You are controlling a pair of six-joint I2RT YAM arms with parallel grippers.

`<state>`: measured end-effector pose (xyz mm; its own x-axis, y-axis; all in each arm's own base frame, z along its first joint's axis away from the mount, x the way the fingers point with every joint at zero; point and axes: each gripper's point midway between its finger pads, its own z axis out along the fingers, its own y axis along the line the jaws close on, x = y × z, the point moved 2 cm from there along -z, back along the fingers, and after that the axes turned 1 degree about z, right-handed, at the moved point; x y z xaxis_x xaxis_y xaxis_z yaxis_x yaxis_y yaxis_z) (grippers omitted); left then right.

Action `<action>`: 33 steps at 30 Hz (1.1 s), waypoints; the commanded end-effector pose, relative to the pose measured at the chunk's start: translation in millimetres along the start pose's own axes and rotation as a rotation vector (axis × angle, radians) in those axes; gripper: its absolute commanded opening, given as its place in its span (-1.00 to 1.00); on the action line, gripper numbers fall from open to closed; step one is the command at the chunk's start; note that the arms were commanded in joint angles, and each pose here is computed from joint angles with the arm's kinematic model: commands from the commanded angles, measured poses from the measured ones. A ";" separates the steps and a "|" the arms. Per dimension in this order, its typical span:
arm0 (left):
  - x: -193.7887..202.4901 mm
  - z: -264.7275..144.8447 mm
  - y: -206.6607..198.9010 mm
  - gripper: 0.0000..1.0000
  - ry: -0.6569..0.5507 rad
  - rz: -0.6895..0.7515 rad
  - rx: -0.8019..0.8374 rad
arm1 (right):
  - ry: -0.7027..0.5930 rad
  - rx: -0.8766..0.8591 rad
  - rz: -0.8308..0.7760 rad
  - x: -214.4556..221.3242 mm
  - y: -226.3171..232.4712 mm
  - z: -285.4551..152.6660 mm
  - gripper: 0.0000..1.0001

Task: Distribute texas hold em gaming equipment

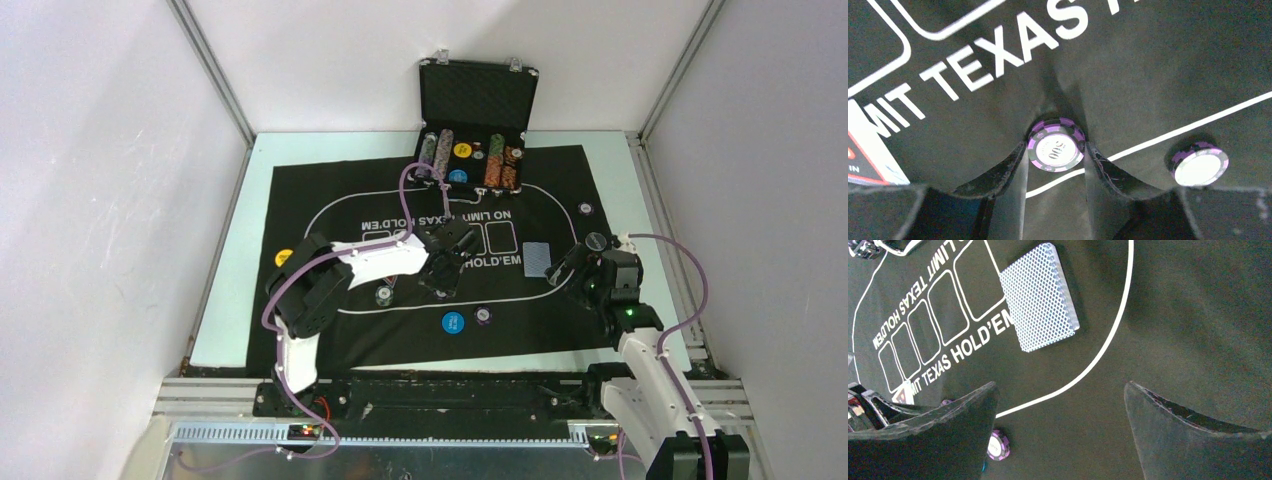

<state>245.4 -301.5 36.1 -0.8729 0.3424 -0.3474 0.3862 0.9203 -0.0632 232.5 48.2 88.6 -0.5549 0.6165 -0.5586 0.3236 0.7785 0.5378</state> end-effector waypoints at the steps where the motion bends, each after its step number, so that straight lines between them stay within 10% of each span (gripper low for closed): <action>1: 5.9 -21.8 -6.8 -1.00 0.004 -0.017 0.007 | -0.044 -0.038 0.001 -9.3 7.5 -1.0 0.94; 15: -18.3 -67.1 17.3 -1.00 -0.139 -0.111 0.021 | -0.042 -0.044 -0.001 -9.1 8.4 -1.5 0.93; 33: 70.3 -87.8 317.0 -1.00 -0.375 -1.106 -0.455 | -0.019 -0.046 -0.011 -7.0 7.3 3.5 0.99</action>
<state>257.6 -0.5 64.3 -0.6516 -0.5833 -0.4850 -0.6183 0.7788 -0.1059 235.0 49.1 90.6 -0.5526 0.6192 -0.5579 0.3116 0.7744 0.5507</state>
